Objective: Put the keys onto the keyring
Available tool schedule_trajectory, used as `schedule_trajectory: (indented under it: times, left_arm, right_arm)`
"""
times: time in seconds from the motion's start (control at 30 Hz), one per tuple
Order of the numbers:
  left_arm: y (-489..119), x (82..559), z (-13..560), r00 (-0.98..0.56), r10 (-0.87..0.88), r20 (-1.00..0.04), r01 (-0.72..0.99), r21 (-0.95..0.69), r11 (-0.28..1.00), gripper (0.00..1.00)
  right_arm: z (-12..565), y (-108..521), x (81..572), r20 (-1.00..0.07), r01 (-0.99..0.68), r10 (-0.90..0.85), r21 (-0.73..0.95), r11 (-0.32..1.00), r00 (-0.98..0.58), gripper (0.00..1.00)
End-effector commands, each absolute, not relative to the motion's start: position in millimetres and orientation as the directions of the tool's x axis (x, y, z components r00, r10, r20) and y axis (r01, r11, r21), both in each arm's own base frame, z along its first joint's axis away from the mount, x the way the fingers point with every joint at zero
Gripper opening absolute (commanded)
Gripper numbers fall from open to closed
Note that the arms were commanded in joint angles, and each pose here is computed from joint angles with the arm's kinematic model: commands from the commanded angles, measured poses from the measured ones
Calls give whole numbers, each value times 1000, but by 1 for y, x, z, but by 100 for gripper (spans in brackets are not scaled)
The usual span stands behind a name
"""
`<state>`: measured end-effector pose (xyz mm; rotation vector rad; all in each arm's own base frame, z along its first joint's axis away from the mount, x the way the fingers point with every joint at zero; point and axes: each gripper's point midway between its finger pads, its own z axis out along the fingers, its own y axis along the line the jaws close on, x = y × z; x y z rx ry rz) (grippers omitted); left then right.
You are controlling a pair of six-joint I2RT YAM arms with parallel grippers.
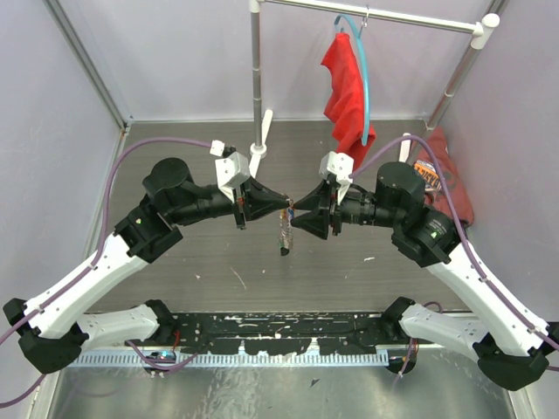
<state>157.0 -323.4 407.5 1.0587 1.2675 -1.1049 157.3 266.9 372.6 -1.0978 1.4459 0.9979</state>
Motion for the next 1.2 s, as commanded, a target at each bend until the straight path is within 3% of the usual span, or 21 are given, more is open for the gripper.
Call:
schedule_trajectory:
  times: [0.0, 0.27, 0.63, 1.17]
  left_arm:
    - [-322, 152, 442, 58, -113, -992, 988, 41, 152, 0]
    - [-323, 150, 443, 56, -119, -991, 989, 39, 142, 0]
    - [-321, 150, 444, 57, -122, -991, 989, 39, 145, 0]
    - [-320, 151, 441, 55, -114, -992, 987, 37, 153, 0]
  right_arm:
    - [388, 271, 159, -997, -970, -77, 13, 242, -32, 47]
    - [386, 274, 164, -996, -965, -79, 15, 261, -37, 37]
    - [397, 267, 167, -998, -953, -62, -5, 302, -14, 9]
    - [411, 255, 160, -997, -945, -70, -49, 323, 28, 6]
